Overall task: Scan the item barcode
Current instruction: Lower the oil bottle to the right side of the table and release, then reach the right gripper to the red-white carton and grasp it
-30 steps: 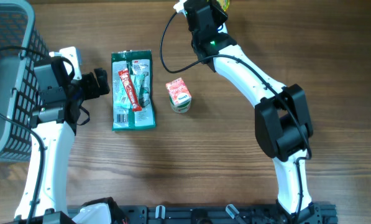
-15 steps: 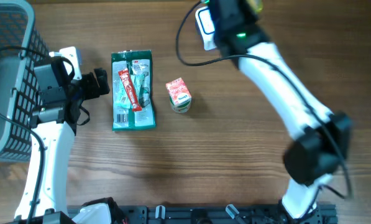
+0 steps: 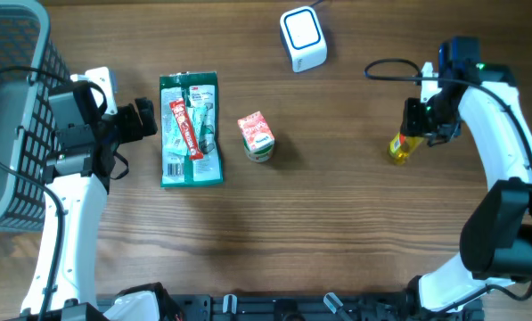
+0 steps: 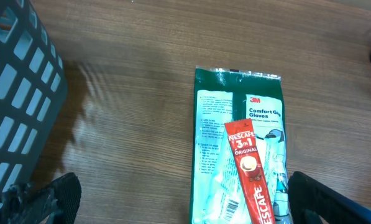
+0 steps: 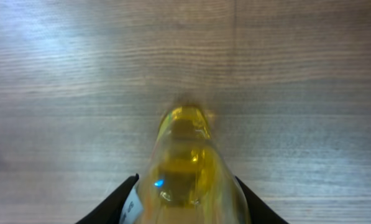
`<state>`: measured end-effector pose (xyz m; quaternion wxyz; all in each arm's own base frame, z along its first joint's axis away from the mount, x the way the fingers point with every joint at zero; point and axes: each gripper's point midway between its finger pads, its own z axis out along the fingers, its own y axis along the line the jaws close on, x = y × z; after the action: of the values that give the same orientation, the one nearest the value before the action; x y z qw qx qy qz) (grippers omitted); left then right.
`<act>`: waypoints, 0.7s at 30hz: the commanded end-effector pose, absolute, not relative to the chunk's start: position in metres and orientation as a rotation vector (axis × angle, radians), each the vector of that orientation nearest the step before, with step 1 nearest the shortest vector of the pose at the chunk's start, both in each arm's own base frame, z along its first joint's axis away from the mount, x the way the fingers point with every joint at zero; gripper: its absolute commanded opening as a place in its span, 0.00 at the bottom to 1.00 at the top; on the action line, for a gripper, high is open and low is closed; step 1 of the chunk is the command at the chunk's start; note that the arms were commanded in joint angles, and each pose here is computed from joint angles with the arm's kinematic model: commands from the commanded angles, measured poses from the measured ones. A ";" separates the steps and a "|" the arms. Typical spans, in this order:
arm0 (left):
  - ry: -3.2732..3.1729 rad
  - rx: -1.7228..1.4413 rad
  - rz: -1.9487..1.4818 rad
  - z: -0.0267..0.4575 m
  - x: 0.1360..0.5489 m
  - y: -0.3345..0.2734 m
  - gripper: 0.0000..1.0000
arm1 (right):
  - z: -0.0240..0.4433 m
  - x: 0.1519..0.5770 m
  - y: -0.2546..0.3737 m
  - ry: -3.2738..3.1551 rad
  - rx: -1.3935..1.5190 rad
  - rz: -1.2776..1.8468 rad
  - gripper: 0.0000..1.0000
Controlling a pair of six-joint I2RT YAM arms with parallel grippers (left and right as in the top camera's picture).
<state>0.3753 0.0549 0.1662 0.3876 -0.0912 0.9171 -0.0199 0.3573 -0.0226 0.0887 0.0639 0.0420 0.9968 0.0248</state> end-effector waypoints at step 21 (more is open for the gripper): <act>2.327 -0.225 -0.049 0.169 0.377 0.056 1.00 | 0.264 0.375 0.077 2.556 -0.118 0.462 0.68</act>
<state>0.3753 0.0548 0.1663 0.3878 -0.0911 0.9170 -0.0201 0.3808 0.0183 0.2472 0.2600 0.0185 0.9623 0.0783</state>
